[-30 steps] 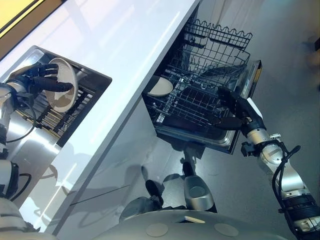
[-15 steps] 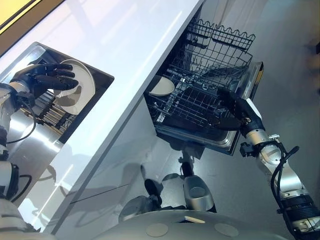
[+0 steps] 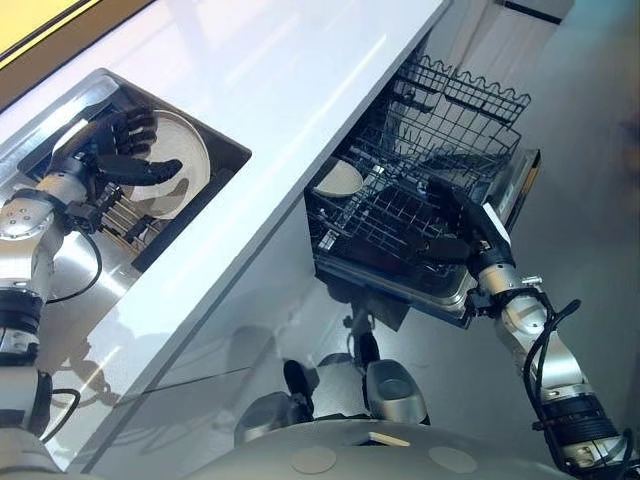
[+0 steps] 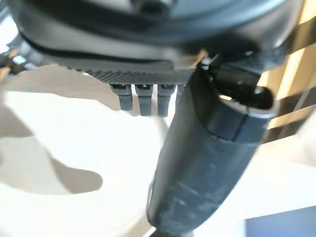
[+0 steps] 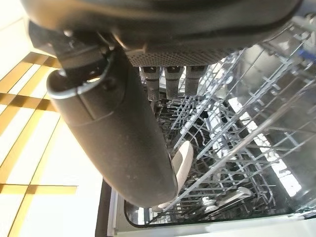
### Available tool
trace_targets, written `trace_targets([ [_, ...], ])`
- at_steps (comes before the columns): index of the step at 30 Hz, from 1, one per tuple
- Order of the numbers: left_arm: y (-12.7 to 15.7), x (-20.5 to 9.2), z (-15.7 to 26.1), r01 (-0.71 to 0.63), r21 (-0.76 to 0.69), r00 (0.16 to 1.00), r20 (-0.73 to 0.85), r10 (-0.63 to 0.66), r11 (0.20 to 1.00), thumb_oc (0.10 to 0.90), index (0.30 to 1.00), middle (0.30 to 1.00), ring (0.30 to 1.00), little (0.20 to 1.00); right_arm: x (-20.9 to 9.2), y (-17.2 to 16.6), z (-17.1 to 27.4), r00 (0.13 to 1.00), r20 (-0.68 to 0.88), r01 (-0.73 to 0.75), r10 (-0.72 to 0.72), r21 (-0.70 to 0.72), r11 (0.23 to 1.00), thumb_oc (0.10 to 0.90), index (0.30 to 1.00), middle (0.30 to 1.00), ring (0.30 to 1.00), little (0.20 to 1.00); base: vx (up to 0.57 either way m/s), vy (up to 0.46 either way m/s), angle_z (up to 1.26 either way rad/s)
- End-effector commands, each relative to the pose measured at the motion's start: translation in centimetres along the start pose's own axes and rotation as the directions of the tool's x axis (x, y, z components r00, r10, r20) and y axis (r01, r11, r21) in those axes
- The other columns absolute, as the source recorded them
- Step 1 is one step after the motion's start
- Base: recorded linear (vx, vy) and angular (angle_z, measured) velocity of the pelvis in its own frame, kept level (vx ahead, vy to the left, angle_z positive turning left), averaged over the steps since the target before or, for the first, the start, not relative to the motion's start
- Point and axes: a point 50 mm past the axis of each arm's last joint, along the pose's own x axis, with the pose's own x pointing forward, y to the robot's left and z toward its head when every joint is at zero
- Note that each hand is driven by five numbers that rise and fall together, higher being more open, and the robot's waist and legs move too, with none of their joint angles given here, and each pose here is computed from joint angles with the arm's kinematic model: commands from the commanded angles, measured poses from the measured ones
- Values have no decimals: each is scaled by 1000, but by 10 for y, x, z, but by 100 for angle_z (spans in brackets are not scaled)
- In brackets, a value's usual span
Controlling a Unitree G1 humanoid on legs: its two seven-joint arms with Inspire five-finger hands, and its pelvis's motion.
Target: Pick up plates and place into dishwasher.
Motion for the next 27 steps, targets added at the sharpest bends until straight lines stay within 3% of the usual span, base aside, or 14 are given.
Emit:
trace_targets([
  [1, 31, -8, 66, -234, 20, 916, 341, 213, 972, 800, 900, 900, 900, 900, 10, -7, 37, 977, 212, 39, -35, -13, 999, 800, 900, 900, 900, 900, 4, -14, 16],
  [15, 24, -5, 53, -264, 70, 928, 290, 234, 962, 800, 900, 900, 900, 900, 10, -6, 28, 986, 169, 6, -4, -15, 1000, 800, 900, 900, 900, 900, 48, 18, 3],
  [27, 42, 10, 35, -247, 233, 969, 78, 235, 941, 800, 900, 900, 900, 900, 12, -10, 27, 989, 139, -42, 52, -71, 997, 800, 900, 900, 900, 900, 83, 80, -9],
])
